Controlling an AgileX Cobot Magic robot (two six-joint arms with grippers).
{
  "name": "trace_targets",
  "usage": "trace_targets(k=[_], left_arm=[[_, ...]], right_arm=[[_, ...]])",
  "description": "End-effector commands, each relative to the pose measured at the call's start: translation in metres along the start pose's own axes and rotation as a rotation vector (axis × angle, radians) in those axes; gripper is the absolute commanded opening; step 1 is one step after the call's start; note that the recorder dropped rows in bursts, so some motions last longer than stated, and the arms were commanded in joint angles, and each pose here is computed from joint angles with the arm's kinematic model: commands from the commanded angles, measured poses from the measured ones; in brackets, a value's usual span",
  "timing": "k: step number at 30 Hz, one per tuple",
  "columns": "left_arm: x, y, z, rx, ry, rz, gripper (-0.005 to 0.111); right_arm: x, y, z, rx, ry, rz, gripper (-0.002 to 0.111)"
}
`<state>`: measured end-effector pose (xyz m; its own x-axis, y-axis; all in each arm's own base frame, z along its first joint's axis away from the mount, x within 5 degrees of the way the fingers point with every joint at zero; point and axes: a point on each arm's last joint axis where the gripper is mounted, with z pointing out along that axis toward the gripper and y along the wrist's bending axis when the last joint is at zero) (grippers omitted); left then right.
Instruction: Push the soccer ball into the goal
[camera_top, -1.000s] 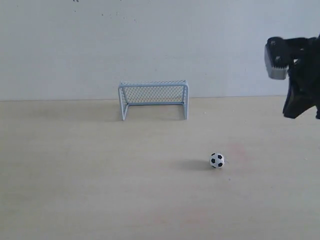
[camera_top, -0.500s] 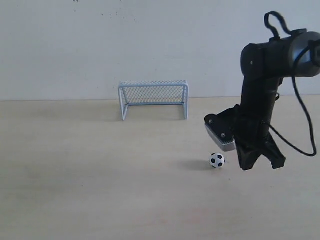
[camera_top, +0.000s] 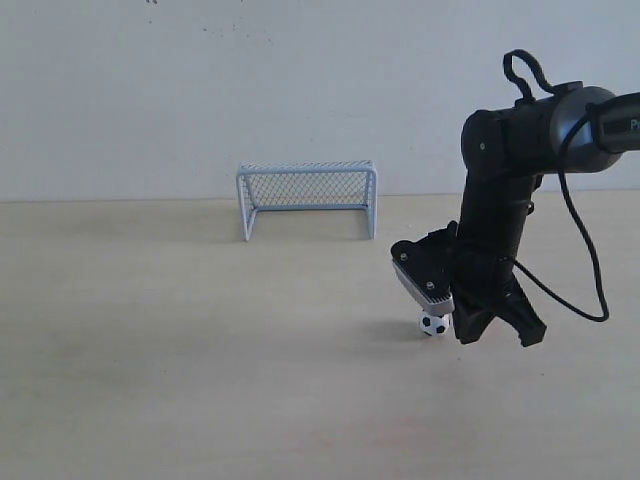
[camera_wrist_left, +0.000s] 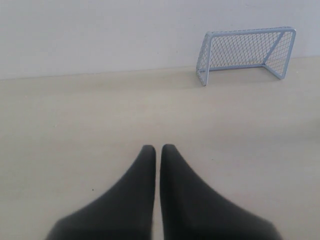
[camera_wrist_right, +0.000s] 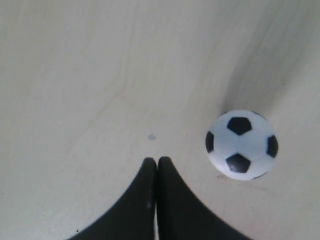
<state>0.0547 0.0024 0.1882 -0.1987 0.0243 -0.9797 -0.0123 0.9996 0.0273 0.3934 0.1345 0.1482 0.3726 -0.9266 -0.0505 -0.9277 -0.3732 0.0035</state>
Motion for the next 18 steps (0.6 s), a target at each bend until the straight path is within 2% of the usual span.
trace_targets(k=[1, 18], left_arm=[[0.001, 0.000, 0.000, -0.004, 0.003, 0.006, 0.004], [0.001, 0.000, 0.000, -0.004, 0.003, 0.006, 0.004]], right_arm=[[-0.002, 0.000, -0.002, -0.002, -0.009, -0.014, 0.000], [-0.002, -0.002, 0.011, -0.017, -0.016, -0.012, 0.000]])
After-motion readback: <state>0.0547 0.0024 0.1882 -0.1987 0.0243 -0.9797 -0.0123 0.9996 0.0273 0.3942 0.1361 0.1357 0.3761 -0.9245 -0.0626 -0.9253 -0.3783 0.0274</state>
